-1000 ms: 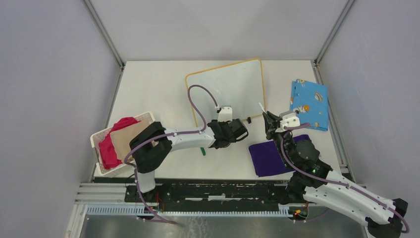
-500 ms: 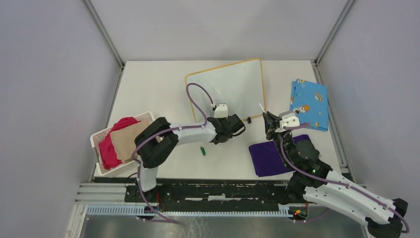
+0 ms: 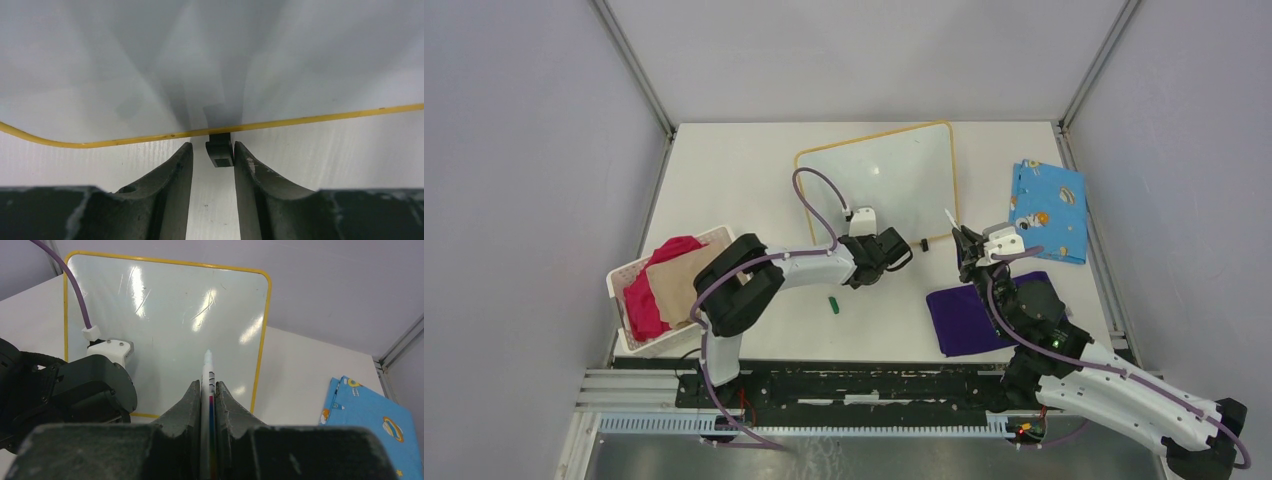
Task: Write a sentence on the whiteboard
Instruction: Move the whiteboard to the center of the board.
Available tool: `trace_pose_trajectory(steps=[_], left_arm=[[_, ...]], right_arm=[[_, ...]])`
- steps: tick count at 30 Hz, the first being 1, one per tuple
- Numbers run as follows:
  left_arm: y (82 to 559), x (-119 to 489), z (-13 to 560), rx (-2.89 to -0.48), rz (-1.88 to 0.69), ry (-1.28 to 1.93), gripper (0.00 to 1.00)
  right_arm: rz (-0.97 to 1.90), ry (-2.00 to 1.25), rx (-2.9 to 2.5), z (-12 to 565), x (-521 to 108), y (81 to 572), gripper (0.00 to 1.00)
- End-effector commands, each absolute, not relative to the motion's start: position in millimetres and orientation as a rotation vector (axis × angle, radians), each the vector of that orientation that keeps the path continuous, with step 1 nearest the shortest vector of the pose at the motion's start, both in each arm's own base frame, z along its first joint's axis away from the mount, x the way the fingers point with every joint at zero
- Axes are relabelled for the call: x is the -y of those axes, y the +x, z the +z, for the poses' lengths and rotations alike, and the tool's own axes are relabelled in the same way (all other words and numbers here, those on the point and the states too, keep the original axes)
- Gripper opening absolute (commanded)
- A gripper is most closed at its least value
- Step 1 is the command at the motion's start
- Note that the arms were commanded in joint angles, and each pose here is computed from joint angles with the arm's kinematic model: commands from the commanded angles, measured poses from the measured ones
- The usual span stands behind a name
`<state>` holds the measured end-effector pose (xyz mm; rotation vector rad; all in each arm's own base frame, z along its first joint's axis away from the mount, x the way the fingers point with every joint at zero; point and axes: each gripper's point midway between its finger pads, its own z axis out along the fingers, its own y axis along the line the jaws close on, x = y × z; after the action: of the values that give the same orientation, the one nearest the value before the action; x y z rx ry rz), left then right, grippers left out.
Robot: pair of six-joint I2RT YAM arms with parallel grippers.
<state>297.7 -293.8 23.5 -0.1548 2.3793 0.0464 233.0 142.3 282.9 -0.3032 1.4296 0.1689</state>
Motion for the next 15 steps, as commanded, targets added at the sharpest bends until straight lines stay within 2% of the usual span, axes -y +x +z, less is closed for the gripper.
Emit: trace_pose_trajectory(steps=[1, 11, 15], left_arm=[[305.8, 280.2, 29.3, -2.331, 0.078, -0.18, 0.41], [301.7, 260.1, 33.4, -2.324, 0.122, -0.11, 0.35], [302.8, 261.6, 33.2, -2.323, 0.105, -0.089, 0.36]], right_arm=[[0.199, -0.257, -1.4, 303.2, -141.0, 232.1, 0.0], [0.205, -0.255, -1.403, 299.3, -141.4, 231.9, 0.0], [0.21, -0.253, -1.405, 298.6, -142.1, 231.8, 0.0]])
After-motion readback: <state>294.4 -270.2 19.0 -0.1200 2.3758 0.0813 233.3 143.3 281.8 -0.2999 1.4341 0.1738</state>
